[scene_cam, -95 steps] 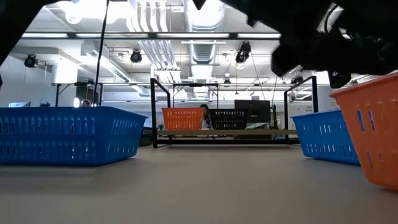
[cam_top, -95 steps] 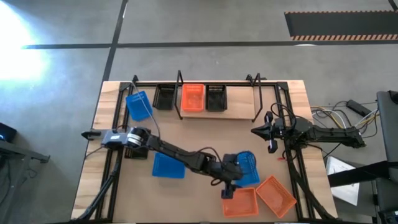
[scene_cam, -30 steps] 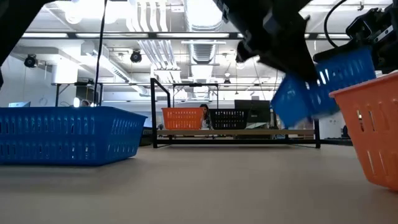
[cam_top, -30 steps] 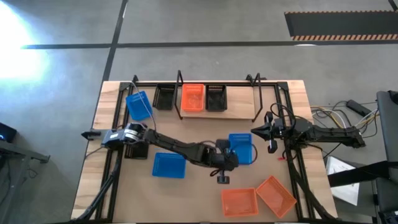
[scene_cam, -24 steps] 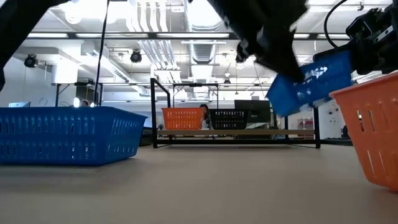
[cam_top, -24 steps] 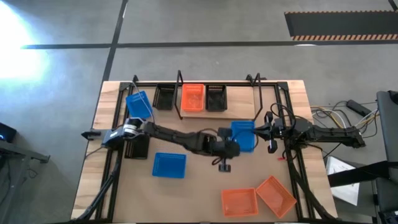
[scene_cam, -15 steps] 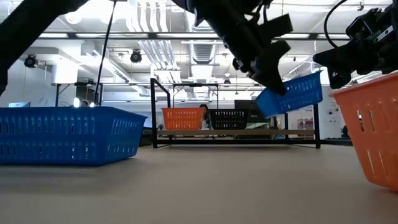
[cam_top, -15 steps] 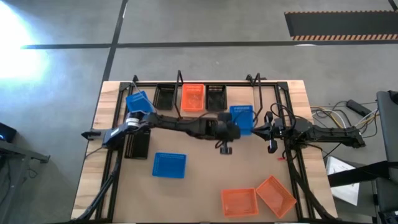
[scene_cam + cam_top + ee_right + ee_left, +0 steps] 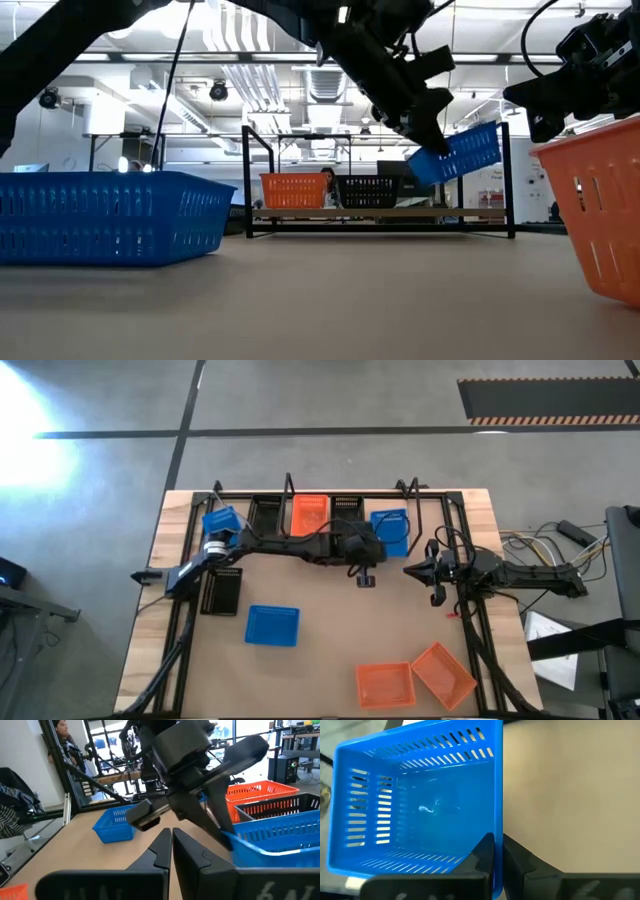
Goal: Stack baskets on shelf by color
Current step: Put the right blue bin on the shelf
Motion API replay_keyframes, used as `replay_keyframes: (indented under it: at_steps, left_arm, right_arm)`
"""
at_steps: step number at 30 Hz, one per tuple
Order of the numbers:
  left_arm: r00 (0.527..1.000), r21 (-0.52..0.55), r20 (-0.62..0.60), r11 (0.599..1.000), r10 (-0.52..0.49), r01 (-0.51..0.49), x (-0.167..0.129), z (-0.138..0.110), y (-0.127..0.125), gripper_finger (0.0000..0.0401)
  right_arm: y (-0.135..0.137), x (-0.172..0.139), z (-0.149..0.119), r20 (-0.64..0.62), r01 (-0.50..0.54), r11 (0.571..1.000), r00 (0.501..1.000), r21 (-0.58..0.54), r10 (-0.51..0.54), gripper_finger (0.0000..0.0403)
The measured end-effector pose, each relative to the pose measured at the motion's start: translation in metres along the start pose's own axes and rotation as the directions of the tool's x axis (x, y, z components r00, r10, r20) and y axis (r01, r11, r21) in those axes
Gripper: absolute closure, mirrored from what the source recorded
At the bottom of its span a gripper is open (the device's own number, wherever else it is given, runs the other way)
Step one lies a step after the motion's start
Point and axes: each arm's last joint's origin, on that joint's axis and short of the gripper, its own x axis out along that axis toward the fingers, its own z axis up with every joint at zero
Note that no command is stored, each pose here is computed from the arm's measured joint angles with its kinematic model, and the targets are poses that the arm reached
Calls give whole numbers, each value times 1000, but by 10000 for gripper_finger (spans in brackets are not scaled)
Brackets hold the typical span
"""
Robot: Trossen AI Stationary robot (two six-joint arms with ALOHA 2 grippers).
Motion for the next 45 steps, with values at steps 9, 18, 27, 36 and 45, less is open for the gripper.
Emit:
replay_keyframes:
  at_steps: [9,18,27,36,45]
  left_arm:
    - [998,6,52,1000,26,-26,8,-6,5,401]
    - [997,-15,44,998,55,-55,16,-18,18,401]
    - [997,18,45,998,67,-68,17,-20,25,391]
    - [993,10,82,996,84,-85,18,-17,28,337]
    - [993,39,78,995,91,-94,18,-18,32,321]
  right_arm:
    - [0,0,0,0,0,1000,1000,0,0,394]
    - [0,0,0,0,0,1000,1000,0,0,394]
    - [0,0,0,0,0,1000,1000,0,0,394]
    - [0,0,0,0,0,1000,1000,0,0,394]
    - [0,0,0,0,0,1000,1000,0,0,394]
